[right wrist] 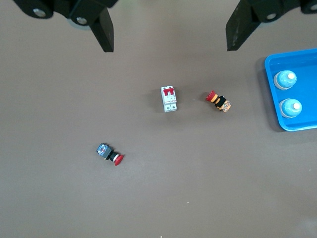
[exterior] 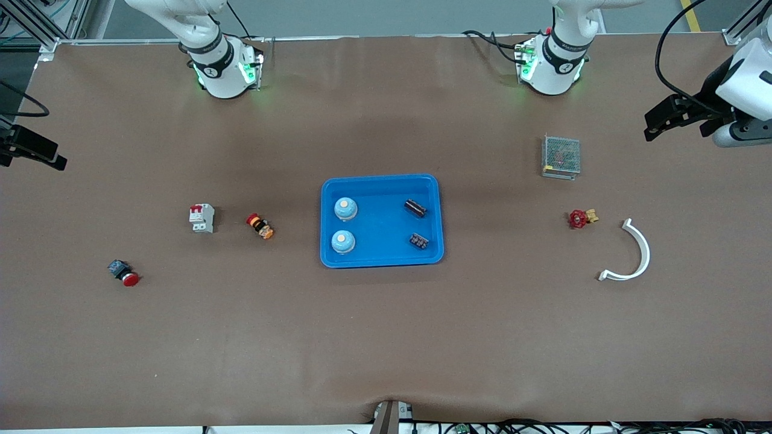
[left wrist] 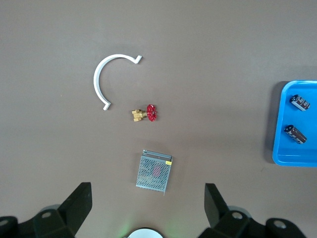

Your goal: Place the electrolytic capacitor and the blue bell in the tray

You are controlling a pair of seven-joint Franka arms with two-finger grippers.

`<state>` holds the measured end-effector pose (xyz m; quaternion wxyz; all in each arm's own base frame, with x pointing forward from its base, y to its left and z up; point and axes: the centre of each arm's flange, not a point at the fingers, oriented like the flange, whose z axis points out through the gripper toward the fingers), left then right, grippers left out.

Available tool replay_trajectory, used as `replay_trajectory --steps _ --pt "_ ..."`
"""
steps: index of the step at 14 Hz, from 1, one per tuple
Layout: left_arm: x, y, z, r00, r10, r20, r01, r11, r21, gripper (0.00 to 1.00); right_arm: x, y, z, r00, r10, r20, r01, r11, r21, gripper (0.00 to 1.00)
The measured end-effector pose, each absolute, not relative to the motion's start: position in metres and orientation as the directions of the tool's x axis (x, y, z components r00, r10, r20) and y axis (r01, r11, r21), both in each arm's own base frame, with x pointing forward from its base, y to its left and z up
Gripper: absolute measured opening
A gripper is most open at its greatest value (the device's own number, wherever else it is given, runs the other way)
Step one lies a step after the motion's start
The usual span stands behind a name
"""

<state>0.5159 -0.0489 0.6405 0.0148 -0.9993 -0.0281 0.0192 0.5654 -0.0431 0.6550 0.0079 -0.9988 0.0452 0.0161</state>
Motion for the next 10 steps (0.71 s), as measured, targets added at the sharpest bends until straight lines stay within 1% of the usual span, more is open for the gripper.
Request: replay_trajectory --steps 10 --pt "0.5219 -0.0512 0.6433 0.999 0.052 -0.017 0.052 -0.998 -0.026 1.00 0.5668 -0.0422 0.6551 0.996 -0.085 -0.025 -0.086 -0.996 -0.014 1.00"
